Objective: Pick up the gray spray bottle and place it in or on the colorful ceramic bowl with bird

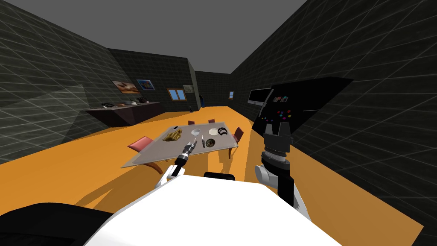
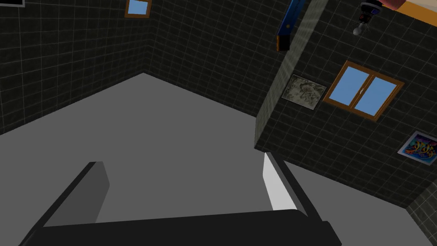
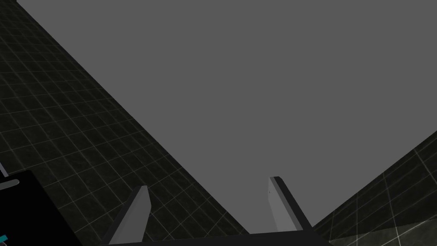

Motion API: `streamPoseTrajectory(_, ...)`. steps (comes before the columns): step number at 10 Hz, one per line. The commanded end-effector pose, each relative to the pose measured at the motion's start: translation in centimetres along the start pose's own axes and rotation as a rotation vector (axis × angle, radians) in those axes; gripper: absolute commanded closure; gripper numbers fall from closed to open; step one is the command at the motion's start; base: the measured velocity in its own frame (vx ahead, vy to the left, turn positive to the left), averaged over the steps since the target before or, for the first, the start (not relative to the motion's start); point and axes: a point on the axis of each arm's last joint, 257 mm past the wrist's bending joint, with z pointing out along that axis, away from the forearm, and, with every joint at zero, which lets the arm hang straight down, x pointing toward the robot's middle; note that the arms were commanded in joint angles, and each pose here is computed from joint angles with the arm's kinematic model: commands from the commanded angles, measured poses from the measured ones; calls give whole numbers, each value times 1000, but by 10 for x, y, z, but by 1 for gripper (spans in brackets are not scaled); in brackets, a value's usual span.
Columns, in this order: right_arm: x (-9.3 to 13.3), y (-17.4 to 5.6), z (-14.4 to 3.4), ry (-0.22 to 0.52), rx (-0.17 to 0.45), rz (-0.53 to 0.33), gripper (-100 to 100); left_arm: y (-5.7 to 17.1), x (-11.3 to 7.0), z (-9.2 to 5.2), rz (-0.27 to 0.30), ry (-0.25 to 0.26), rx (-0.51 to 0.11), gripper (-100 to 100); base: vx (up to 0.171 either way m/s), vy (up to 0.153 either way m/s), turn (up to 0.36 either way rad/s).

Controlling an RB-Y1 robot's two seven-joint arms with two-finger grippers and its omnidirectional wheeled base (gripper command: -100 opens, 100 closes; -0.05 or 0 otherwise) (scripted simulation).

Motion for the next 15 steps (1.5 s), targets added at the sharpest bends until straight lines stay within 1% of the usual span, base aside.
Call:
streamPoseTrajectory(1, 0, 0, 0, 0, 0, 0, 0, 11, 17, 0, 41, 37, -27, -100, 34, -57, 3)
streamPoseTrajectory(2, 0, 0, 0, 0, 0, 0, 0, 18, 25, 1, 76, 56, -42, -100, 56, -103, -2)
streamPoseTrajectory(3, 0, 0, 0, 0, 0, 0, 0, 22, 34, -2, 71, 73, -52, -100, 50, -88, 8)
streamPoseTrajectory(4, 0, 0, 0, 0, 0, 0, 0, 28, 39, 0, 105, 87, -65, -100, 40, -67, 8)
streamPoseTrajectory(5, 0, 0, 0, 0, 0, 0, 0, 32, 47, -3, 101, 102, -73, -100, 29, -50, 1)
streamPoseTrajectory(6, 0, 0, 0, 0, 0, 0, 0, 40, 56, -3, 129, 125, -92, -100, 43, -46, 2)
streamPoseTrajectory(7, 0, 0, 0, 0, 0, 0, 0, 41, 59, -4, 128, 130, -94, -100, 36, -41, 3)
streamPoseTrajectory(8, 0, 0, 0, 0, 0, 0, 0, 50, 70, -5, 152, 157, -114, -100, 47, -54, 3)
streamPoseTrajectory(9, 0, 0, 0, 0, 0, 0, 0, 56, 75, -4, 177, 171, -128, -100, 83, -70, 10)
streamPoseTrajectory(10, 0, 0, 0, 0, 0, 0, 0, 58, 80, -7, 173, 183, -134, -100, 61, -51, 5)
streamPoseTrajectory(11, 0, 0, 0, 0, 0, 0, 0, 66, 90, -8, 192, 207, -153, -100, 57, -43, 3)
streamPoseTrajectory(12, 0, 0, 0, 0, 0, 0, 0, 72, 95, -7, 212, 221, -167, -100, 87, -54, 6)
streamPoseTrajectory(13, 0, 0, 0, 0, 0, 0, 0, 73, 99, -9, 209, 230, -171, -100, 66, -41, 5)
streamPoseTrajectory(15, 0, 0, 0, 0, 0, 0, 0, 86, 114, -11, 236, 271, -204, -100, 70, -36, 8)
